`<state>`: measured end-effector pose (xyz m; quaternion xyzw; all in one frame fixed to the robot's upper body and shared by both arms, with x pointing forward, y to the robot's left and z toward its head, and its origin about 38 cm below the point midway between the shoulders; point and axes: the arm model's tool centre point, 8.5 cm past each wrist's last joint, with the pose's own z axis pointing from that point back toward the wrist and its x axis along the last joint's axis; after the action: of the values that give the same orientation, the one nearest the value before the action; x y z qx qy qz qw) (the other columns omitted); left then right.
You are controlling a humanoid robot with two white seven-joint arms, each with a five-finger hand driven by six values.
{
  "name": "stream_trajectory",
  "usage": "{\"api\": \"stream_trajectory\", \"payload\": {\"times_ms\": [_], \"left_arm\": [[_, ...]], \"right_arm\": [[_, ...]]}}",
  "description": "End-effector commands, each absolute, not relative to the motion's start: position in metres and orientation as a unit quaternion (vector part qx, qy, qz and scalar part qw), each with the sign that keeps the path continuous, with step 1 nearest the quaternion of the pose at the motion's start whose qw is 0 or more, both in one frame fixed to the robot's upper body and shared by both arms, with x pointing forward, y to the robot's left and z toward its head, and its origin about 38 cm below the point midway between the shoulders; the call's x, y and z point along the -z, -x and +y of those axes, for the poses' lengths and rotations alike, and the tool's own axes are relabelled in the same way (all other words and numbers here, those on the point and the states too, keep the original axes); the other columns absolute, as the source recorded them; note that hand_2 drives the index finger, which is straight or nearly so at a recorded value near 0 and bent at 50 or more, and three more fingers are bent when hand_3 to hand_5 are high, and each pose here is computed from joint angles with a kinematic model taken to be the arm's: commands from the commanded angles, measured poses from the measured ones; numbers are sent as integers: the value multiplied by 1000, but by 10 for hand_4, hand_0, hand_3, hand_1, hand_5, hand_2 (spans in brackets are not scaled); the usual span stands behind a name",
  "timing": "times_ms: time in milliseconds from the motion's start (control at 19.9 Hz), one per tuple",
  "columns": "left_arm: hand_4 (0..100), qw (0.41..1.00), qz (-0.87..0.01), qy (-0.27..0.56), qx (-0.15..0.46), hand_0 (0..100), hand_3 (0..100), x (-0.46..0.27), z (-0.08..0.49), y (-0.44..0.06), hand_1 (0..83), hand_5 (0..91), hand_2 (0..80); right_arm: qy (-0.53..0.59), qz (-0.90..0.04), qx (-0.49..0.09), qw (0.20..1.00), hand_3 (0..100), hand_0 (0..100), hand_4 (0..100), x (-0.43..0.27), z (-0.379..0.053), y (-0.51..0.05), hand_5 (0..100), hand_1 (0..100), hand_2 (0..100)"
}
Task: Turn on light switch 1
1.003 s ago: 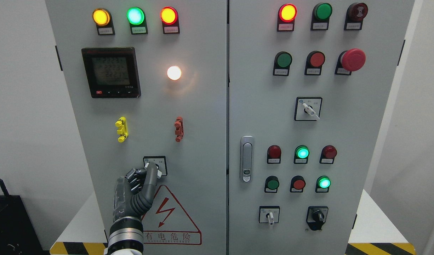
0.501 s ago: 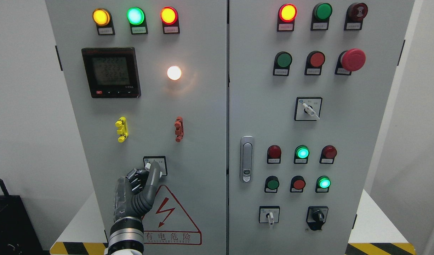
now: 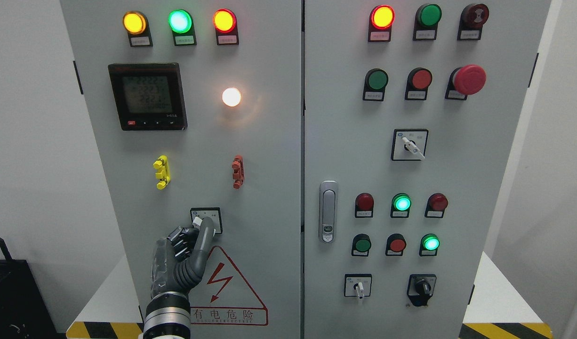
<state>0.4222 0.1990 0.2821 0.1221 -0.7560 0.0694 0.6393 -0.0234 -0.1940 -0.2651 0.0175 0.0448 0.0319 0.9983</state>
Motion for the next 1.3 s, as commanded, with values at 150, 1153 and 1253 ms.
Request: {"api": "stream_trajectory", "payload": {"times_ms": [150, 1153, 1253], "left_arm": [[873, 623, -771, -118, -67, 221, 841, -275, 201, -403, 413, 734, 635], [803, 657, -745, -109, 23, 168, 757, -36, 271, -244, 228, 519, 389], [759, 699, -707, -103, 24, 169, 698, 12, 286, -211, 211, 448, 335]], "right_arm": [[-18, 45, -32, 998, 0, 304, 0, 265, -194, 23, 0, 0, 0], [-18, 45, -32, 998, 0, 304, 0, 265, -194, 23, 0, 0, 0], [-17, 45, -32, 998, 0, 304, 0, 265, -194, 23, 0, 0, 0]]}}
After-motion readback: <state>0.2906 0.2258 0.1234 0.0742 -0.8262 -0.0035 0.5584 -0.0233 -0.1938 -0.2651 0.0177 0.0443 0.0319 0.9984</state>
